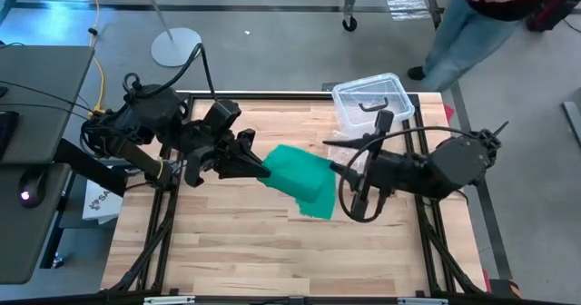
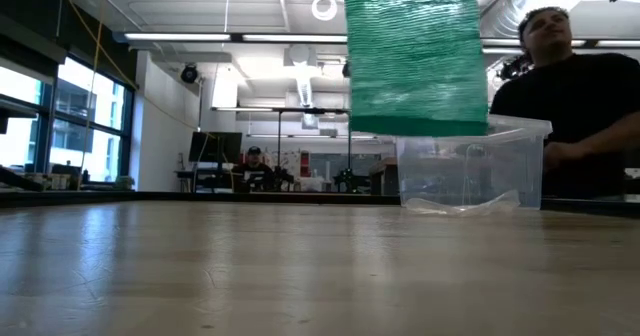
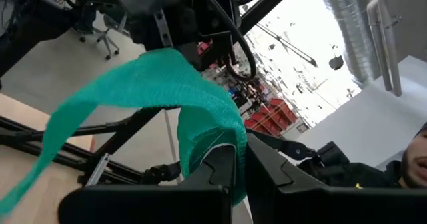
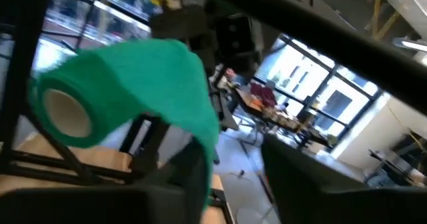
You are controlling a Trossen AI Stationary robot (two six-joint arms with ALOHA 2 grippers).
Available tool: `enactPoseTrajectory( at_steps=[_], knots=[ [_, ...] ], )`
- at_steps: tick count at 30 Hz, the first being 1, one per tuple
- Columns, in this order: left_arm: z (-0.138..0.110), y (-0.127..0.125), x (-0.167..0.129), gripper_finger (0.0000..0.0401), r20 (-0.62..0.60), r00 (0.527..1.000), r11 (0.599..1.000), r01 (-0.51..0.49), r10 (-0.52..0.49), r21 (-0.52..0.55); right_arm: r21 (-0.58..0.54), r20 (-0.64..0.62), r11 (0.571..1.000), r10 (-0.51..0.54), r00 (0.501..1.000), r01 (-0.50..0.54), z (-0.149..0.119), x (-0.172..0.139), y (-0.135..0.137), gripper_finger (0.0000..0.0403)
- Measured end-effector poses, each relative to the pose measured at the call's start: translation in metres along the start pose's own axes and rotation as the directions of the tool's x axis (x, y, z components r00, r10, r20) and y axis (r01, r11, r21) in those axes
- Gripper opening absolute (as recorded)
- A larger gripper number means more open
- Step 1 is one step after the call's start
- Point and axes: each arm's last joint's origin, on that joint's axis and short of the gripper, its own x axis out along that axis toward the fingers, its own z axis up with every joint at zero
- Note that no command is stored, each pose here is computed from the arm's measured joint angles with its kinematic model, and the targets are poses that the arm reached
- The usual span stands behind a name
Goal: Roll bandage
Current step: Roll the green bandage
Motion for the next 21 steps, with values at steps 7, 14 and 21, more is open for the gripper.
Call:
enactPoseTrajectory(
  at_steps=[7,14,21],
  knots=[
    [0.001,0.001,0.0,0.001,0.025,0.999,1.0,-0.027,0.026,0.005,-0.004,0.054,0.998,0.067,0.996,-0.067,0.003,-0.001,0.002,0.0014],
    [0.002,-0.002,-0.006,0.001,0.029,0.999,1.0,-0.028,0.027,0.011,0.03,0.134,0.999,0.038,0.99,-0.042,0.019,-0.031,-0.009,0.0002],
    [0.0,-0.001,-0.006,0.001,-0.008,1.0,1.0,-0.014,0.013,-0.01,0.088,0.141,0.996,-0.04,0.989,0.027,0.025,-0.058,-0.036,0.0001]
  ],
)
